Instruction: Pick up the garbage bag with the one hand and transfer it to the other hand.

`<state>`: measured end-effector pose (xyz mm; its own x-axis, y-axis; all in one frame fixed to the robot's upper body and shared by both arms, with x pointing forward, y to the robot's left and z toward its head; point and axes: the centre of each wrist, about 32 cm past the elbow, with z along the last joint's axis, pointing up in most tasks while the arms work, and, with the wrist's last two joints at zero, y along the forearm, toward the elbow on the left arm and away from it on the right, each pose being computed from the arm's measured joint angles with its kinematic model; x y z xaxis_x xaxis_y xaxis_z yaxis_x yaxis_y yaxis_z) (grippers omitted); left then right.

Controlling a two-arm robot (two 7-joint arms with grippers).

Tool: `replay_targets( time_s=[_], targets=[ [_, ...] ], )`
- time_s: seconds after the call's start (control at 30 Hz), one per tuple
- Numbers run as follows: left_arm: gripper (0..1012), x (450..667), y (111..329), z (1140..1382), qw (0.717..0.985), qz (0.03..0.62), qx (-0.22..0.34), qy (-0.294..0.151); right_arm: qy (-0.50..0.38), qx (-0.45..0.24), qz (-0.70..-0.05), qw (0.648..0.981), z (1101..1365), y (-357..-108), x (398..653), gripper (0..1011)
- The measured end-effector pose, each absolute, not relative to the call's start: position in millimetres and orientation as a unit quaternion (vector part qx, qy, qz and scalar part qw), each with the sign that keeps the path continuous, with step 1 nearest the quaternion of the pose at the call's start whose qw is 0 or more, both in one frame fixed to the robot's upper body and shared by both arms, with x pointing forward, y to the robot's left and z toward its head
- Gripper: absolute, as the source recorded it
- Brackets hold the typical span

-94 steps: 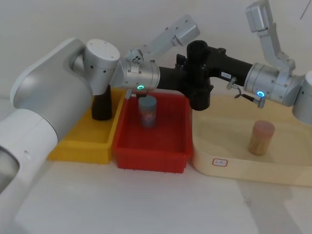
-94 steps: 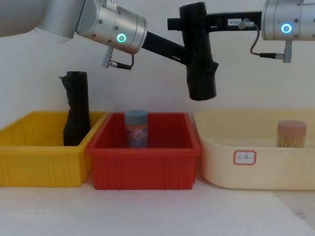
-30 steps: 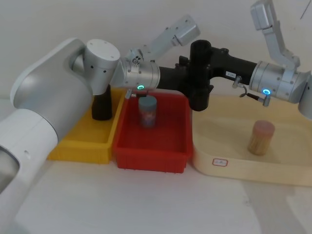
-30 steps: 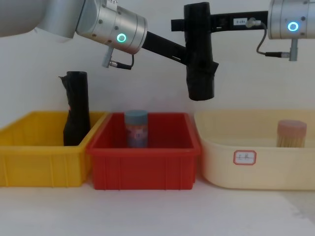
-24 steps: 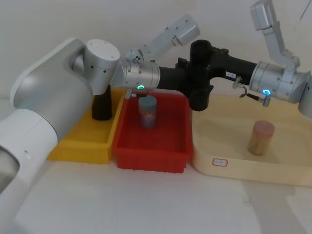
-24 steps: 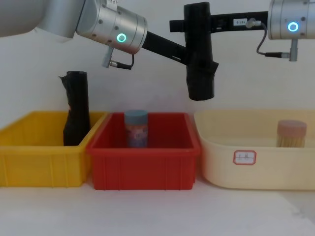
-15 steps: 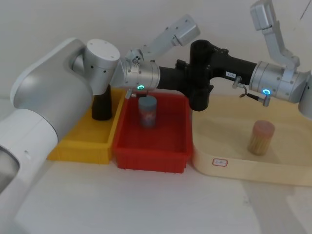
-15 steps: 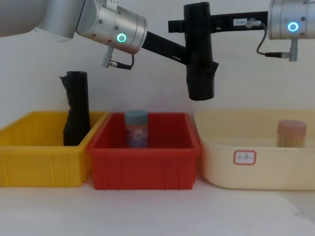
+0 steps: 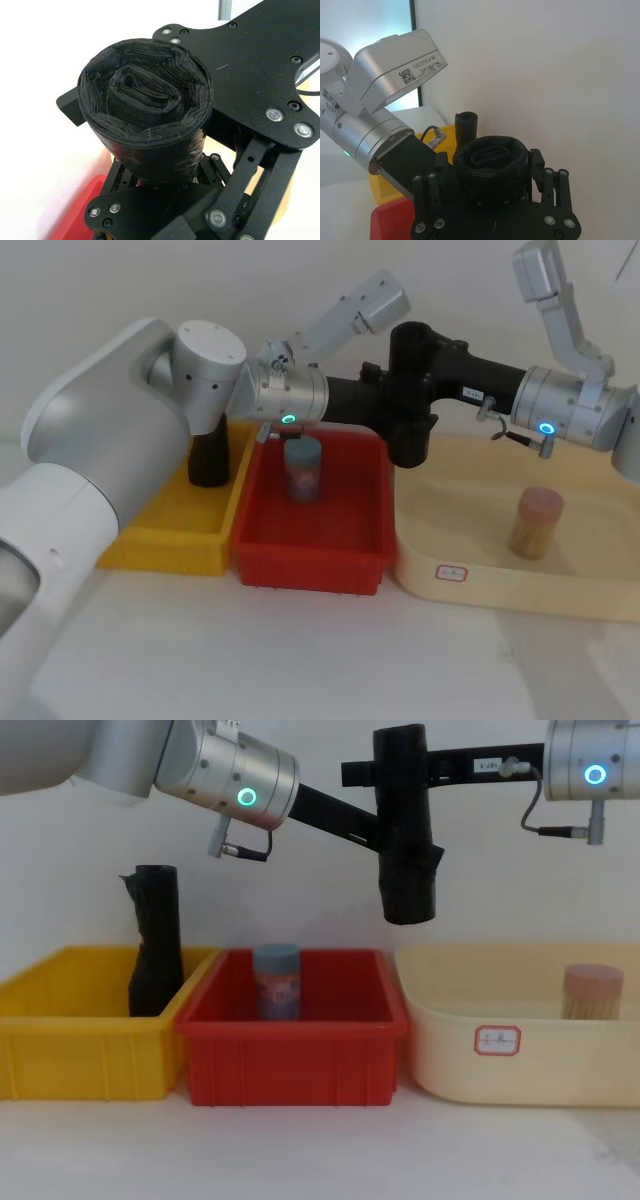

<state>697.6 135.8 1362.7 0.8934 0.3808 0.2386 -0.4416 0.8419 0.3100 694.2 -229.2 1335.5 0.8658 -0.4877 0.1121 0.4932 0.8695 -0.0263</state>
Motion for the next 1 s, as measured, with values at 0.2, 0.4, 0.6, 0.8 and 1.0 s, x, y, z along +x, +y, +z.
replay_targets(
  time_s=[0.2,0.4,0.6,0.8,1.0],
  targets=[
    [436,697.6,135.8,1362.7,0.956,0.215,0.181,-0.084,-0.051,-0.027,-0.254,0.966,1335.5,-229.3,694.3,865],
    [436,697.6,135.8,1362.7,0.956,0.215,0.181,-0.084,-0.051,-0.027,-0.254,0.966,1335.6,-229.3,694.3,697],
    [436,697.6,135.8,1362.7,0.956,0.215,0.181,-0.084,-0.051,-0.027,-0.254,0.965,1335.6,-229.4,694.3,536],
    [436,697.6,135.8,1362.7,0.956,0.215,0.181,-0.084,-0.051,-0.027,-0.254,0.965,1335.6,-229.4,694.3,536],
    [436,697.6,135.8,1362.7,0.956,0.215,0.181,-0.084,-0.051,-0.027,-0.254,0.966,1335.6,-229.3,694.3,536]
  ],
)
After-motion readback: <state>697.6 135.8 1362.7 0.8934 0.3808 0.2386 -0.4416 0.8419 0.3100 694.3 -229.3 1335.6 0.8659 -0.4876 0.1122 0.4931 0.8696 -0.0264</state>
